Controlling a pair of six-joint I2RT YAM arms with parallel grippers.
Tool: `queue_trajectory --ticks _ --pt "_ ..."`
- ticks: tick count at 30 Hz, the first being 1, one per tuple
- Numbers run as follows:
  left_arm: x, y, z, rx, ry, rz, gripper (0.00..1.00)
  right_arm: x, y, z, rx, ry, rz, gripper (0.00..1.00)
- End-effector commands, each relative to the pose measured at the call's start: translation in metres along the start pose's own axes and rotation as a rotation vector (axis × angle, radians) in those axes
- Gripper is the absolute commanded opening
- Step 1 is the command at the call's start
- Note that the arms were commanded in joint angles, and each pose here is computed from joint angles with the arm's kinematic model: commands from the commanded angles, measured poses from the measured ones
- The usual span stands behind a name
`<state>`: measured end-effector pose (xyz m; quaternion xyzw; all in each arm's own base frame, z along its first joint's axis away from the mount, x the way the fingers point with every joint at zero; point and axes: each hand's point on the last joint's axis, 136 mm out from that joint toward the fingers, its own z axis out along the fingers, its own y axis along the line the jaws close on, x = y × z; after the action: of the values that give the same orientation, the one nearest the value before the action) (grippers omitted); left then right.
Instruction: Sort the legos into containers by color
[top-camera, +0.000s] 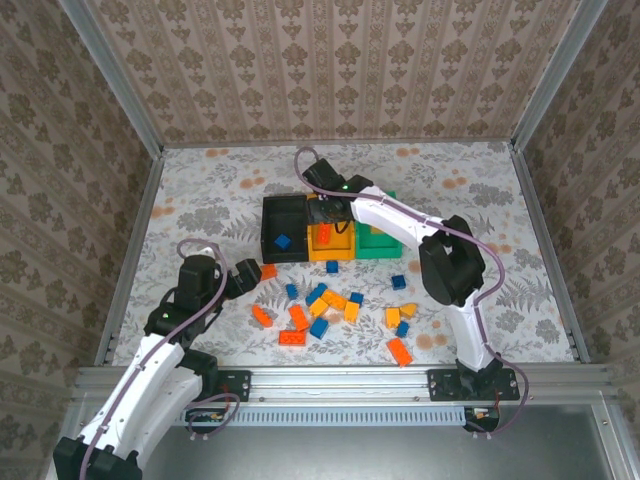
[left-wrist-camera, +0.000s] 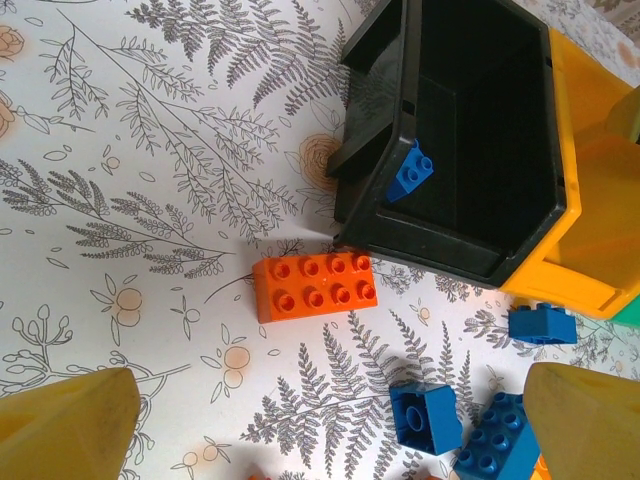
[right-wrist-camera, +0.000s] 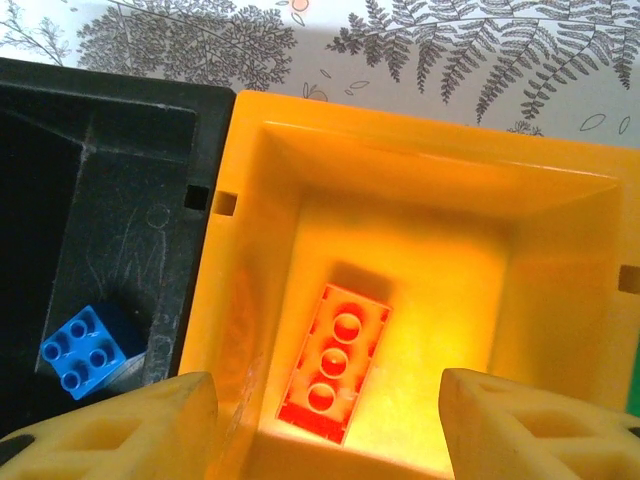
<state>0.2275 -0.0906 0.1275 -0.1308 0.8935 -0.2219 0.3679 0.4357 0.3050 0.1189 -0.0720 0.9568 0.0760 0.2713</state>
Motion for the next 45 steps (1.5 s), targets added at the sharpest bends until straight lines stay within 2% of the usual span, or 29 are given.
queue_trajectory --ticks 1,6,9,16,20,27,34,41,45 --pt "-0.005 -0.004 -0.007 0.014 -0.005 -0.018 1.0 -0.001 -0.003 -0.051 -0.043 -0.026 0.019 0.63" --pt "-0.004 -0.004 -0.006 0.015 -0.003 -0.02 1.0 0.051 -0.021 -0.09 -0.048 0.02 -0.014 0.64" --pt "-0.003 -0.004 -0.004 0.027 -0.003 -0.025 1.0 0.1 -0.041 -0.108 -0.021 0.09 -0.039 0.64" --pt "0.001 0.001 0.005 0.019 0.005 -0.034 1.0 0.227 -0.086 -0.139 0.048 0.324 -0.049 0.65" --pt "0.004 0.001 0.011 0.02 0.023 -0.04 1.0 0.28 -0.092 -0.151 0.034 0.441 -0.028 0.66" --pt "0.003 0.0 0.014 0.023 0.022 -0.044 1.0 0.326 -0.093 -0.151 0.068 0.561 -0.073 0.67" --pt "0.006 0.004 0.017 0.014 0.025 -0.052 1.0 0.346 -0.091 -0.128 0.071 0.592 -0.06 0.64" --pt "0.006 0.007 0.017 0.009 0.025 -0.051 1.0 0.362 -0.09 -0.11 0.107 0.636 -0.086 0.57" --pt "0.008 0.008 0.018 0.009 0.031 -0.058 1.0 0.364 -0.088 -0.106 0.111 0.643 -0.101 0.49"
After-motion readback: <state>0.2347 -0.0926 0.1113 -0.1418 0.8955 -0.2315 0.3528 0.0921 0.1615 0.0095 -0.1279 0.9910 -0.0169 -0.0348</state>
